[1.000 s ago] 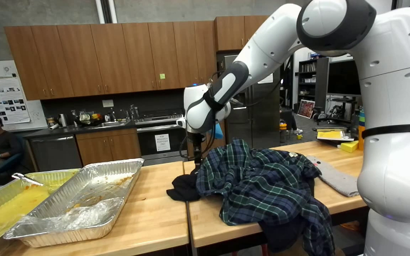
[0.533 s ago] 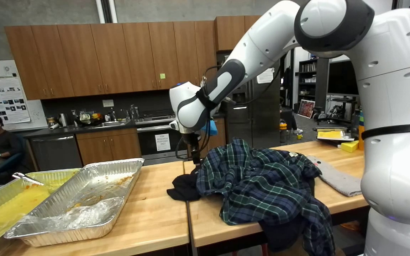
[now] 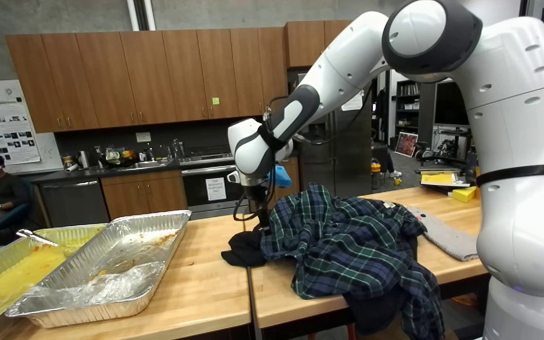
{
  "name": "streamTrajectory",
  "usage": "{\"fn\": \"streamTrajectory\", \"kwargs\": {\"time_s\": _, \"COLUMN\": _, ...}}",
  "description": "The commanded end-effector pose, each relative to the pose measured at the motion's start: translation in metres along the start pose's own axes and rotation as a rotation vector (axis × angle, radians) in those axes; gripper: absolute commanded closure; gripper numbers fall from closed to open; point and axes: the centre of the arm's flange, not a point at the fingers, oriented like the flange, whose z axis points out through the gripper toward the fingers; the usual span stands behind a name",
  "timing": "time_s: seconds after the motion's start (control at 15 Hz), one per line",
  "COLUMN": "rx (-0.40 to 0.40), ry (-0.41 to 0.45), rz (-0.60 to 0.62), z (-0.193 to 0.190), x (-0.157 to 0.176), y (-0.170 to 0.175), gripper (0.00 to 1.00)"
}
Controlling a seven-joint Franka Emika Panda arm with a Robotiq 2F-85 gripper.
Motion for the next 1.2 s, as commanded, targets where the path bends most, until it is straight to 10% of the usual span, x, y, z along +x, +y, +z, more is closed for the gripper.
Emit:
{"fn": "streamTrajectory", "kwargs": {"time_s": 0.0, "rx": 0.028, "ry": 0.03, "rz": -0.026, "z": 0.007, "x": -0.025, "y": 0.002, "gripper": 0.0}}
{"fn": "streamTrajectory", "kwargs": {"time_s": 0.6, "rx": 0.014, "ry": 0.174, "rz": -0.254, "z": 0.019, "x": -0.041, "y": 0.003, "gripper": 0.0}}
{"fn": "streamTrajectory", "kwargs": {"time_s": 1.13, "rx": 0.211, "ry": 0.381, "rz": -0.601, "z": 0.026, "x": -0.039, "y": -0.009, "gripper": 0.0}}
